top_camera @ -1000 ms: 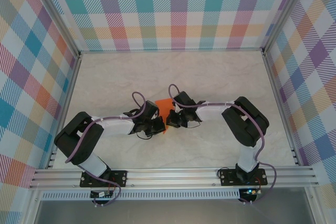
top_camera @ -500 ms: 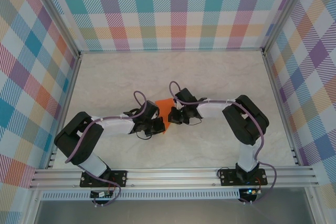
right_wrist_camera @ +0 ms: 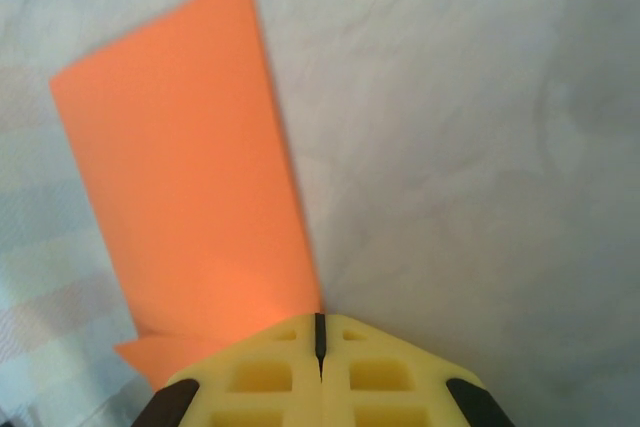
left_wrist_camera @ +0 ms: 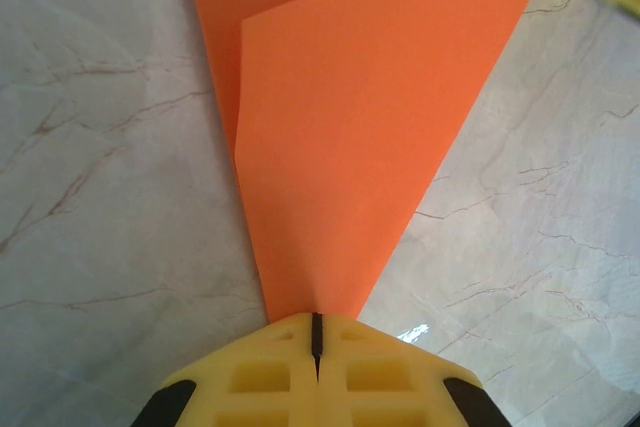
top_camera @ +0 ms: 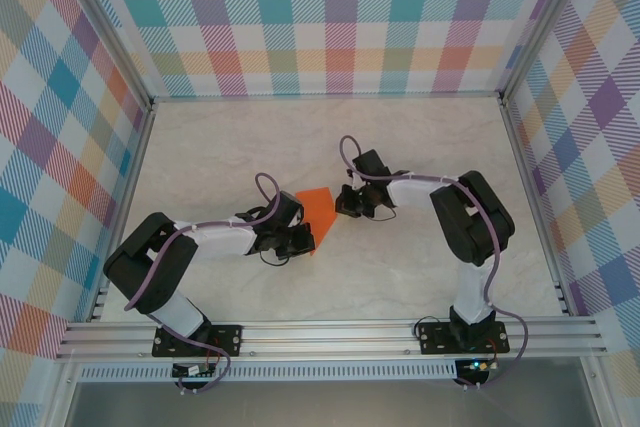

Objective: Fold a paper plane with a square sheet of paper (pick it up from the middle)
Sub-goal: Third fold the triangle at the center of the table, then fourth fold the wing at the center of the table.

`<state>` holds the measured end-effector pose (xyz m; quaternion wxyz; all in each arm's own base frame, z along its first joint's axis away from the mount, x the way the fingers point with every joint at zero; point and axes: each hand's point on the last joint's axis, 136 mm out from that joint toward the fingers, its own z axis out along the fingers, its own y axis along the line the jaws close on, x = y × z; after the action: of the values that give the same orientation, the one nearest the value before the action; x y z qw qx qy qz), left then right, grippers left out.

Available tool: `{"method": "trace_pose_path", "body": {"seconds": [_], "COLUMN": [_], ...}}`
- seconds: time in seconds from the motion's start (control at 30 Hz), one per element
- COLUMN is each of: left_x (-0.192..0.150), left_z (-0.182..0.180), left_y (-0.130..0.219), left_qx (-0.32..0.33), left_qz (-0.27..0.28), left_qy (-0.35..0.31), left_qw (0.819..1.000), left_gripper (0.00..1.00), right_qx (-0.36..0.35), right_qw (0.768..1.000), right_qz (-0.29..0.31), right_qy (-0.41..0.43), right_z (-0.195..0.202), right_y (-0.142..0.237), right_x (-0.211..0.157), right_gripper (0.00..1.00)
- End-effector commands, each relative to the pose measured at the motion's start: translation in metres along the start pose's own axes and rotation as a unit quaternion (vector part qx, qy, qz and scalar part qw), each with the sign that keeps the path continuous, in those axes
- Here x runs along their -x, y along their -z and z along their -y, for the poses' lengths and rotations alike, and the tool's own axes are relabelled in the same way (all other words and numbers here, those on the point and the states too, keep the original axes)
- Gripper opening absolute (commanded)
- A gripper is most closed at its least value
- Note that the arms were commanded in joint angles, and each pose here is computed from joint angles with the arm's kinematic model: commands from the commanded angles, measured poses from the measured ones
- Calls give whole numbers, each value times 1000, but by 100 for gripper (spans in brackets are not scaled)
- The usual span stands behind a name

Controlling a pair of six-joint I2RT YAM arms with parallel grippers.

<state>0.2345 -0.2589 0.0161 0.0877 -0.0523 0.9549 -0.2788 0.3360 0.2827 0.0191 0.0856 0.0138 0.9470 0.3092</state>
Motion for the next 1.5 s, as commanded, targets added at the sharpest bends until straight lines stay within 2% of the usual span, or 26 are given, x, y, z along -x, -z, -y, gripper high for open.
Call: {"method": "trace_pose_path", "body": {"seconds": [0.0, 0.13, 0.27, 0.33, 0.5, 0.6, 0.73, 0.93, 1.23, 1.47], "left_x": [-44, -36, -21, -12, 12, 22, 31, 44, 47, 48], "left_z": [-53, -44, -24, -11, 1, -3, 3, 14, 20, -3], "left_y": [-5, -2, 8, 16, 40, 52, 55, 48, 32, 25], "left_qx": [98, 88, 64, 46, 40, 56, 49, 40, 42, 103], "left_qz": [-78, -66, -36, -15, 55, 89, 109, 121, 102, 95], "left_qy": [19, 18, 11, 9, 9, 5, -2, -14, -36, -32], "left_qw": [992, 994, 997, 999, 998, 994, 993, 992, 993, 990], "left_gripper": [2, 4, 8, 14, 28, 35, 38, 39, 35, 29], "right_qx": [-30, -5, 17, 21, 56, 66, 66, 69, 69, 71], "right_qw": [999, 999, 1000, 1000, 998, 997, 996, 995, 994, 994], "right_qz": [13, 27, 22, 15, 7, 12, 20, 18, 6, -10], "right_qy": [14, 25, 14, 6, -15, -27, -47, -69, -79, -76], "right_z": [11, -10, -16, -15, -20, -23, -23, -23, -24, -31], "right_y": [6, 29, 41, 42, 51, 57, 59, 51, 41, 29], "right_x": [16, 18, 0, -12, -33, -39, -43, -46, -49, -53], "right_gripper": [0, 3, 6, 9, 33, 42, 52, 56, 57, 56]}}
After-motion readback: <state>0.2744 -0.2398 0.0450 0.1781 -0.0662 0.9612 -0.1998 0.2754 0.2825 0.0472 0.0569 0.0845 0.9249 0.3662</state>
